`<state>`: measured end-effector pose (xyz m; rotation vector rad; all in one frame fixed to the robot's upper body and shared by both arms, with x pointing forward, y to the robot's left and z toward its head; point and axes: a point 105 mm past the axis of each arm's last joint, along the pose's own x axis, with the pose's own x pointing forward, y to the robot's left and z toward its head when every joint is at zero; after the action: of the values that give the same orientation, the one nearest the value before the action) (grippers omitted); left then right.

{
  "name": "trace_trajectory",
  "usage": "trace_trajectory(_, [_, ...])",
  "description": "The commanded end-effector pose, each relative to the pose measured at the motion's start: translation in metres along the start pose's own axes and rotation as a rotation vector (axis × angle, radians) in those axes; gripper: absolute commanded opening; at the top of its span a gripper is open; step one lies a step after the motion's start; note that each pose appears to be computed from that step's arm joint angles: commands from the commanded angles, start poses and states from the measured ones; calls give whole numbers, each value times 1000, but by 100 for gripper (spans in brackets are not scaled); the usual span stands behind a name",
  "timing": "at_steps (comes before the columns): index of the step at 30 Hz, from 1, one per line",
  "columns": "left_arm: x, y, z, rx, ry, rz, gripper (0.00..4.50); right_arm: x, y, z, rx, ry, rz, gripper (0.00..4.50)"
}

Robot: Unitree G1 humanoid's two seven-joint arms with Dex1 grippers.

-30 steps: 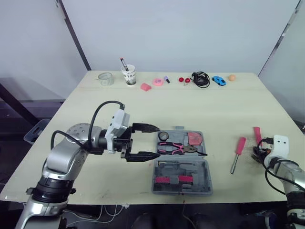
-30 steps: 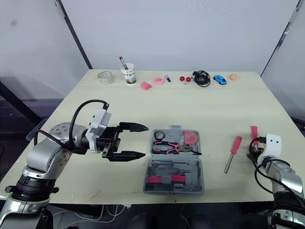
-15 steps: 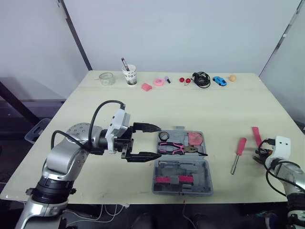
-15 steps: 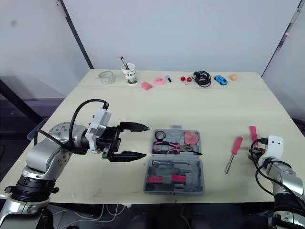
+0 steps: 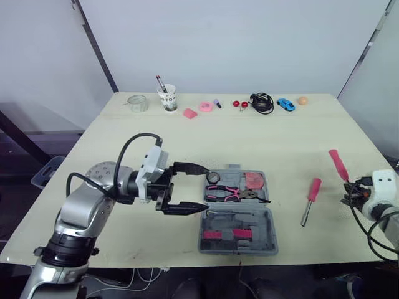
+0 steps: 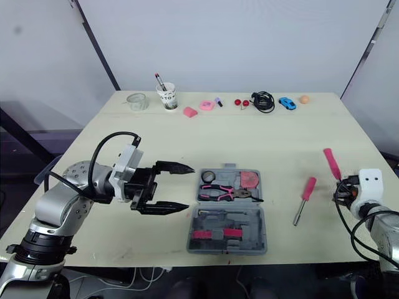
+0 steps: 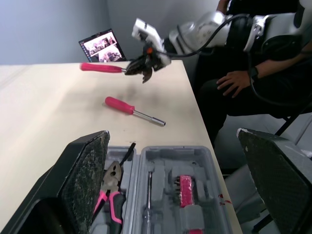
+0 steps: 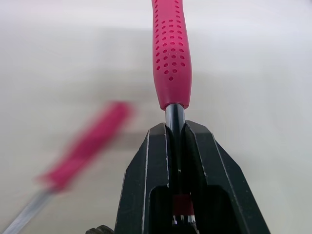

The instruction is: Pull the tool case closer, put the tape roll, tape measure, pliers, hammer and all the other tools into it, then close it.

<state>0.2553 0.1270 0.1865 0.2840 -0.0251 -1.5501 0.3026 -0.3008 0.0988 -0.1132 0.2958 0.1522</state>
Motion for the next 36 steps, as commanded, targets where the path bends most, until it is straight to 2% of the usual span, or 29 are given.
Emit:
trace_trajectory(1, [-9, 2, 5, 37, -3, 6, 450, -11, 47, 29, -117, -34, 275, 11])
trace_trajectory(6, [-16, 2, 1, 31, 8, -1, 450, -21, 95, 37, -243, 13, 553, 11])
trace_trajectory(10, [-24, -1, -4, 27, 36, -6, 450, -22, 124, 39, -351, 51, 704, 11])
trace_trajectory(14, [-36, -5, -18, 21, 100, -10, 450, -22, 167, 39, -478, 83, 899, 11])
trace_trajectory(17, [-41, -9, -25, 14, 125, -10, 450, -21, 188, 38, -571, 100, 999, 11])
trace_trajectory(26, [-55, -21, -41, -21, 195, -17, 450, -15, 210, 26, -753, 176, 1083, 11])
trace_trajectory(36, [-63, -24, -51, -31, 248, -28, 450, 1, 214, 5, -853, 250, 1050, 11])
